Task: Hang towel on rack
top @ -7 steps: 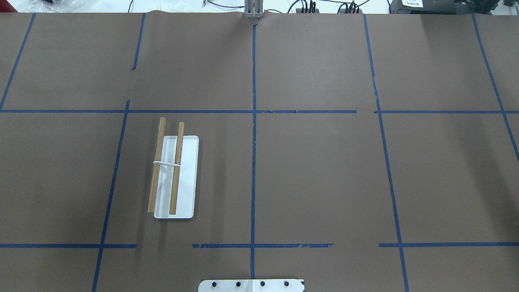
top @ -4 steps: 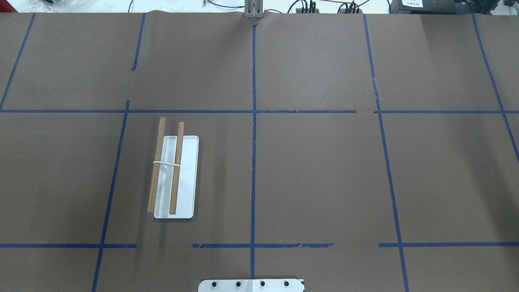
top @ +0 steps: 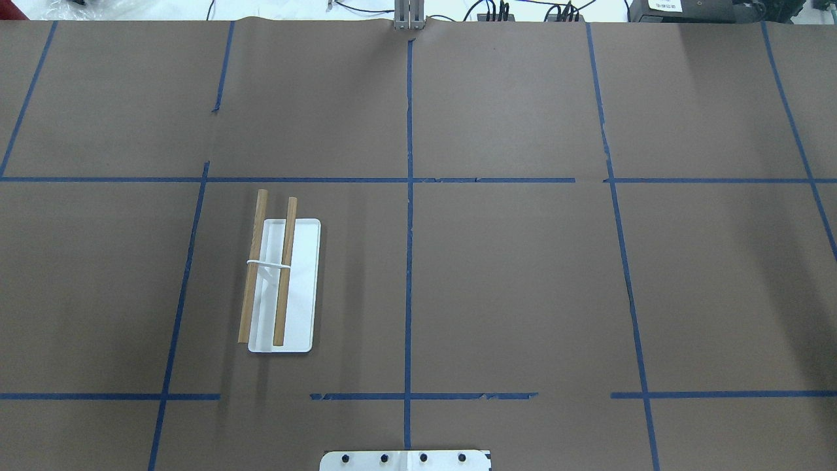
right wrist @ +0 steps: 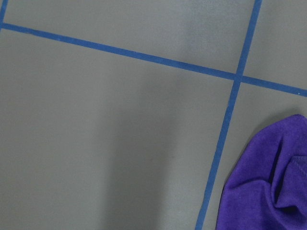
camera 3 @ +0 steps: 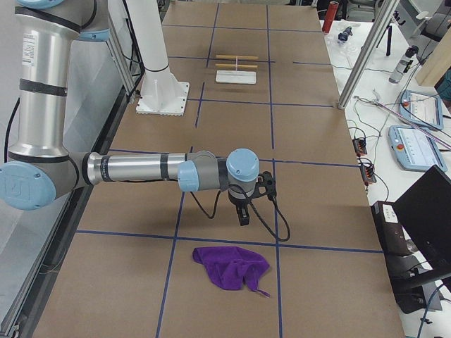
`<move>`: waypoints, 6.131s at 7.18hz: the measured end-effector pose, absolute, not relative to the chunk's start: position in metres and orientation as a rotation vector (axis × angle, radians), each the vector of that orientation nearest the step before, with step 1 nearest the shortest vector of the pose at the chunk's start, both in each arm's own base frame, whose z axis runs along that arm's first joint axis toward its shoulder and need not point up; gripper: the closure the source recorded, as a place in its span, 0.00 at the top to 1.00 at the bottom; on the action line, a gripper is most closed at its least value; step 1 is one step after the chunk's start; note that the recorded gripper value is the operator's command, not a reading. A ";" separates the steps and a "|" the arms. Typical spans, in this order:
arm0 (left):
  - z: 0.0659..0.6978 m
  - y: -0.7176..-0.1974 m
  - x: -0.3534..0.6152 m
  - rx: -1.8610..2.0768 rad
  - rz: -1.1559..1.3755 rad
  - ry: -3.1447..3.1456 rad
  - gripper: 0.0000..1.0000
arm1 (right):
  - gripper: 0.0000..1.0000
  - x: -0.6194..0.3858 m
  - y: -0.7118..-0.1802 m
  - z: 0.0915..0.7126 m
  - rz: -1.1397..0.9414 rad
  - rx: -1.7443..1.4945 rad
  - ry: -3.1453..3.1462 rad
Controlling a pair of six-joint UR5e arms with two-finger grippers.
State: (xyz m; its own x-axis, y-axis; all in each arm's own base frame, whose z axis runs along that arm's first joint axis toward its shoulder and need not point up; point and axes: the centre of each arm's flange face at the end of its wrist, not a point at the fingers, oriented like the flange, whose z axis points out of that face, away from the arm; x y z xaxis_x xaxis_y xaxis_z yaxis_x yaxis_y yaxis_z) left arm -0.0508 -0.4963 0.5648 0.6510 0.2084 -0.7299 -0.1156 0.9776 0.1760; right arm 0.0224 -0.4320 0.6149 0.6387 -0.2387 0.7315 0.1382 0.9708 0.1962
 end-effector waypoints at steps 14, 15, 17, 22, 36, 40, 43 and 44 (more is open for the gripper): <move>0.555 -0.498 -0.050 0.151 0.200 0.848 1.00 | 0.00 0.023 -0.491 0.771 -0.050 0.030 -0.664; 0.555 -0.498 -0.050 0.151 0.200 0.848 1.00 | 0.00 0.024 -0.496 0.737 -0.063 0.087 -0.681; 0.556 -0.498 -0.050 0.153 0.200 0.848 1.00 | 0.00 0.028 -0.486 0.633 -0.070 0.186 -0.720; 0.531 -0.505 -0.027 0.262 0.267 0.939 1.00 | 0.00 -0.099 -0.460 0.322 0.144 0.117 -1.021; 0.174 -0.478 0.392 -0.421 -0.547 1.290 0.94 | 0.00 -0.331 -0.407 0.024 0.751 -0.102 -1.351; 0.158 -0.482 0.424 -0.483 -0.606 1.271 0.95 | 0.00 -0.324 -0.392 0.004 0.691 -0.088 -1.453; 0.157 -0.472 0.443 -0.497 -0.609 1.260 0.95 | 0.00 -0.319 -0.388 -0.006 0.670 -0.080 -1.496; 0.154 -0.470 0.446 -0.502 -0.608 1.261 0.95 | 0.00 -0.318 -0.386 -0.010 0.664 -0.080 -1.506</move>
